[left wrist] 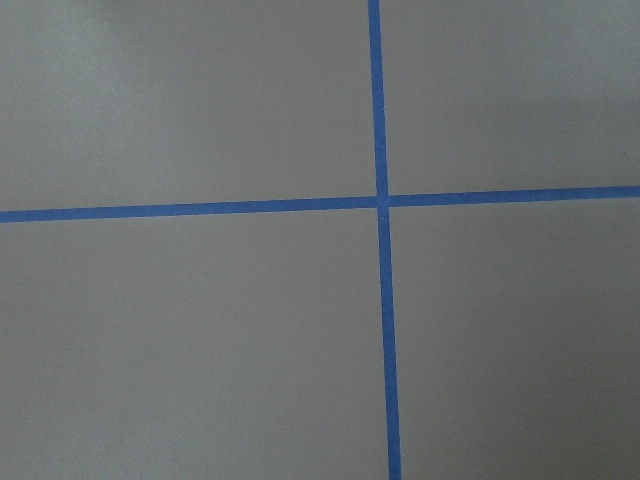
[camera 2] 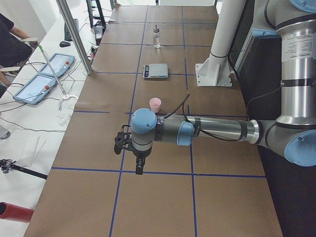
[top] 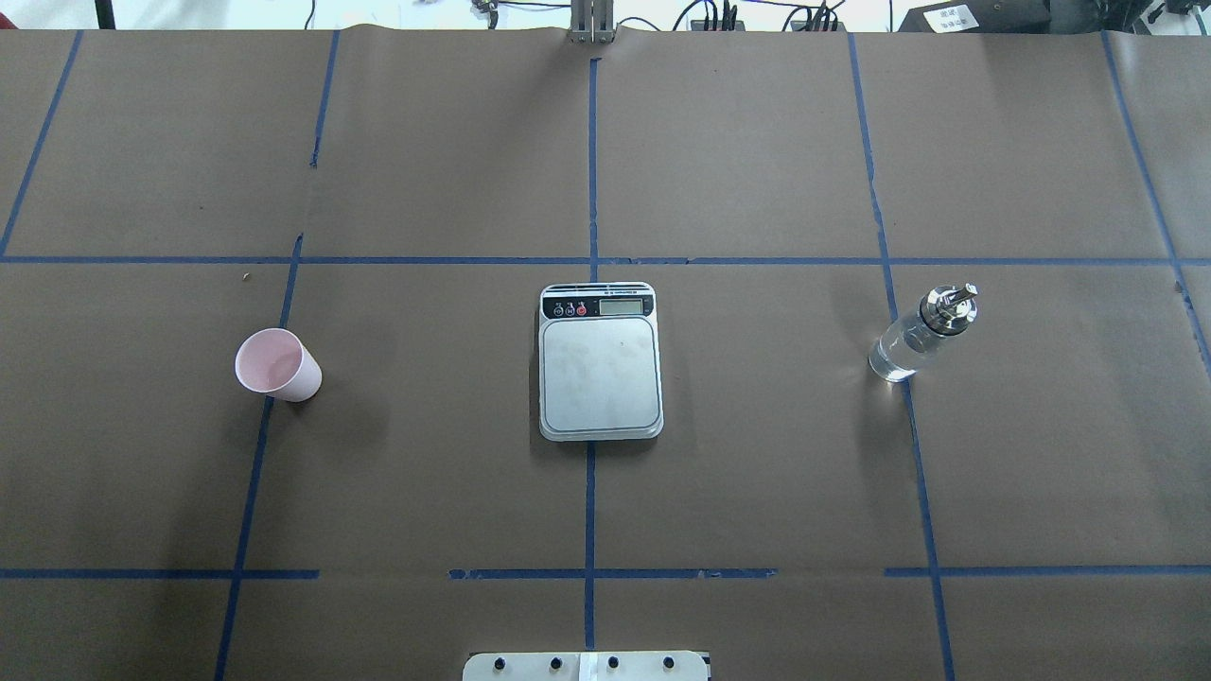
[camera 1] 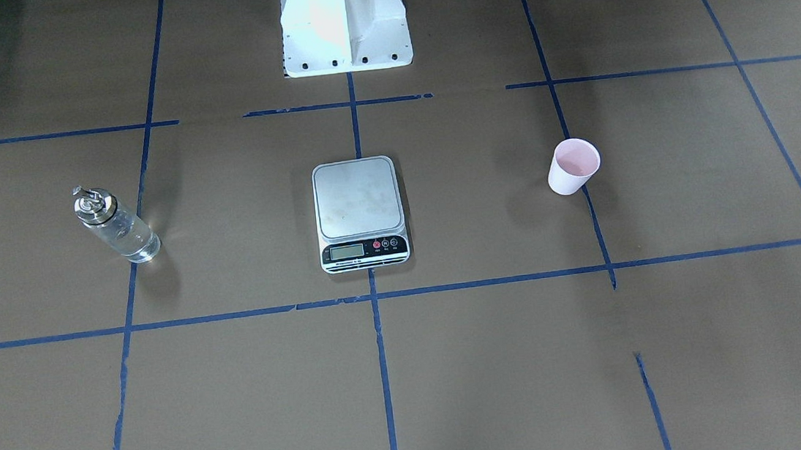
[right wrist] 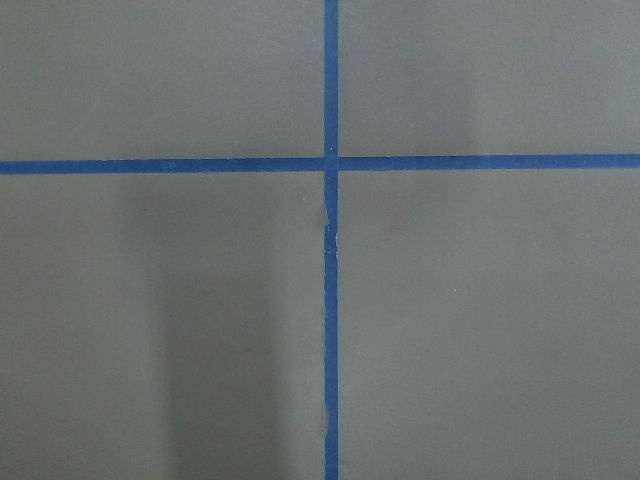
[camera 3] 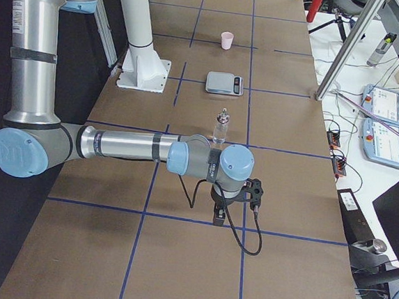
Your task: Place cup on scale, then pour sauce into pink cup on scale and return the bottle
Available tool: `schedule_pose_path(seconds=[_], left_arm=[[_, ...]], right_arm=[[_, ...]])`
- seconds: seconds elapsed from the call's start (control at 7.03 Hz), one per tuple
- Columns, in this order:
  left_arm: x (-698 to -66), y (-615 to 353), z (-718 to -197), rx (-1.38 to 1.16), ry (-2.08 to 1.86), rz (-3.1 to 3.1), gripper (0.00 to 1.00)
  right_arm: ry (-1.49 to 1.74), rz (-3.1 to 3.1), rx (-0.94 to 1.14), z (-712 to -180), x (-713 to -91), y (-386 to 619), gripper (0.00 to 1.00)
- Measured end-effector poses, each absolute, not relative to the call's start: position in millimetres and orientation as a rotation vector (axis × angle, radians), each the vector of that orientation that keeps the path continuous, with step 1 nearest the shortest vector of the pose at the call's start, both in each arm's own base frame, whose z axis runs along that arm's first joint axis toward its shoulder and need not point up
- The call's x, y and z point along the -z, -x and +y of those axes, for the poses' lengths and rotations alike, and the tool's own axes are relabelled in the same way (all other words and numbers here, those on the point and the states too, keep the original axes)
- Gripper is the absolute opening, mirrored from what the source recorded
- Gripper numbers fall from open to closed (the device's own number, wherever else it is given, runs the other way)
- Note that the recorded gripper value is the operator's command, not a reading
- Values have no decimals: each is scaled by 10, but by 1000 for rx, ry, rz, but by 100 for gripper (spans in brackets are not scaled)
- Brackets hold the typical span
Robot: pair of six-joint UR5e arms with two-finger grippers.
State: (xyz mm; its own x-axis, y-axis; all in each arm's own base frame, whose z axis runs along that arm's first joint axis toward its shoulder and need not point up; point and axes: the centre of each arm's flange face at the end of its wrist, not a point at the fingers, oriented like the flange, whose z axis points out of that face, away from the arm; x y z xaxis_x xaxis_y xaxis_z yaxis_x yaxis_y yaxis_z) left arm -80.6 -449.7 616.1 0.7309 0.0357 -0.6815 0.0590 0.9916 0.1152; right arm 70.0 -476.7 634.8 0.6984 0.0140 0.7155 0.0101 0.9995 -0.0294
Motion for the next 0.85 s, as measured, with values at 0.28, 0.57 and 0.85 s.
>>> schedule_pose_path(seconds=[0.28,0.57,0.85], left_arm=[[-6109,807,-4506,10,-141,750,100],[-5736,792,-4688,9,-177,744,100],[-4800,556,-4782,45,-194,760,100]], right_arm=[[24,-817,0,-4771,-6302,-689,100],[18,-826,2,-4783,-6269,-686,100],[10,-828,5,-4799,-6223,-687,100]])
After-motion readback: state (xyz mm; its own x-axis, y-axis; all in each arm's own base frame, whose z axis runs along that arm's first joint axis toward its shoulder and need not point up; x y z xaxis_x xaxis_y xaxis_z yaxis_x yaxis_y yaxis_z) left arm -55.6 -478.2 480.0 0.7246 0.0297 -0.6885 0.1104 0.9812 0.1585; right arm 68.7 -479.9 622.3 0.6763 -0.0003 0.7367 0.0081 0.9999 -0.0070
